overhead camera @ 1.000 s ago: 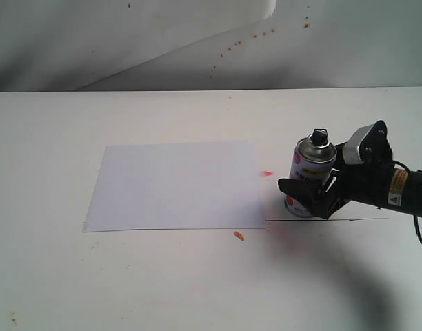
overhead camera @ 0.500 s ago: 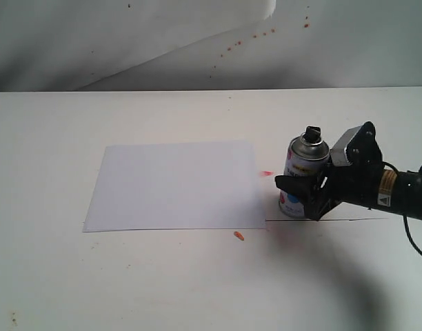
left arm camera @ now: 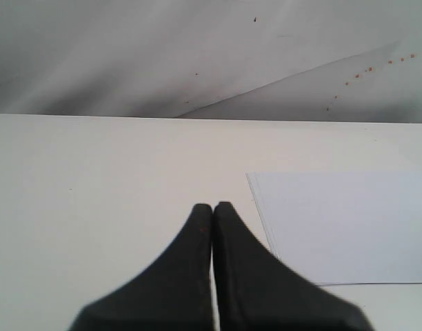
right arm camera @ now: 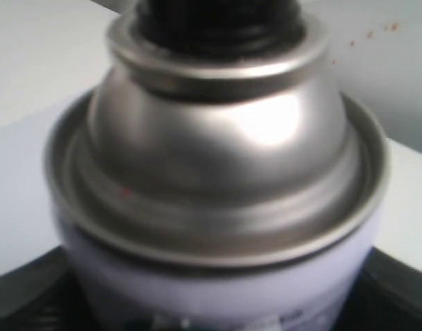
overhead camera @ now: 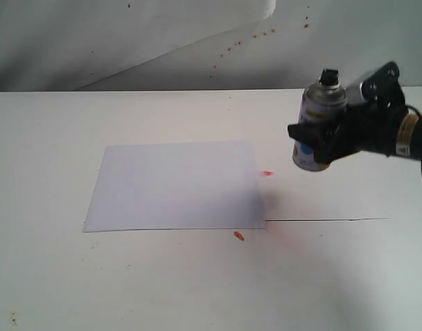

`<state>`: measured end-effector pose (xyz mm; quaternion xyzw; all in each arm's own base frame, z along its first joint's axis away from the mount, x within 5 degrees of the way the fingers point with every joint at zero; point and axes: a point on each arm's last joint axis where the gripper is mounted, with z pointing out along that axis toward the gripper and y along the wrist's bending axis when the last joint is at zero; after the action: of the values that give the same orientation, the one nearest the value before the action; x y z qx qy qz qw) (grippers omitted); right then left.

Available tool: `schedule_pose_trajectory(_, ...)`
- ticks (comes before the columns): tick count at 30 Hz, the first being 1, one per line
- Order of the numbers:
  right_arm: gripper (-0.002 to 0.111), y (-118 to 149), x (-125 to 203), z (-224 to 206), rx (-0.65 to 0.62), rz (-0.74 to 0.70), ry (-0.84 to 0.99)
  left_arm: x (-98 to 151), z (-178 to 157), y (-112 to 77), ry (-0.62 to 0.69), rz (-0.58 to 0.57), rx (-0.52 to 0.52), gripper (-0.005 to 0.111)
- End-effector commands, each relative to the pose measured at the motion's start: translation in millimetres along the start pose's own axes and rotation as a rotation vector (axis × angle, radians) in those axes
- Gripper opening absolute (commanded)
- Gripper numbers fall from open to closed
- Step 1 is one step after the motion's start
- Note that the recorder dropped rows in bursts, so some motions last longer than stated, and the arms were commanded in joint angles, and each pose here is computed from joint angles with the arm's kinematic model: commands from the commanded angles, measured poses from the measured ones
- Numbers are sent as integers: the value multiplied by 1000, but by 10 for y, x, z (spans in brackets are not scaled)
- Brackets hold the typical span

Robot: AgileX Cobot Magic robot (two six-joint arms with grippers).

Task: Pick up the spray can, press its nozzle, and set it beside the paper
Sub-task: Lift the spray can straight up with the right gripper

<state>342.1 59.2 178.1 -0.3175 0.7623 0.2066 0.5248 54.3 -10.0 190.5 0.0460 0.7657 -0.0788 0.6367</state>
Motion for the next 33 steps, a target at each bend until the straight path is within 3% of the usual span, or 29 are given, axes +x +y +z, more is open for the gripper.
schedule_pose_trajectory(1,0,47,-699,-44,11,-98,58,14,0,-2,1,2,5,1)
schedule_pose_trajectory(3,0,132,-955,-3,6,-135,106,14,0,-2,1,2,5,1)
schedule_pose_trajectory(5,0,212,-1156,50,5,-71,62,14,0,-2,1,2,5,1)
schedule_pose_trajectory(8,0,350,-1345,121,-6,-119,23,14,0,-2,1,2,5,1)
schedule_pose_trajectory(13,0,413,-1321,266,86,-157,51,14,0,-2,1,2,5,1)
schedule_pose_trajectory(33,0,404,-1253,327,75,-110,68,14,0,-2,1,2,5,1)
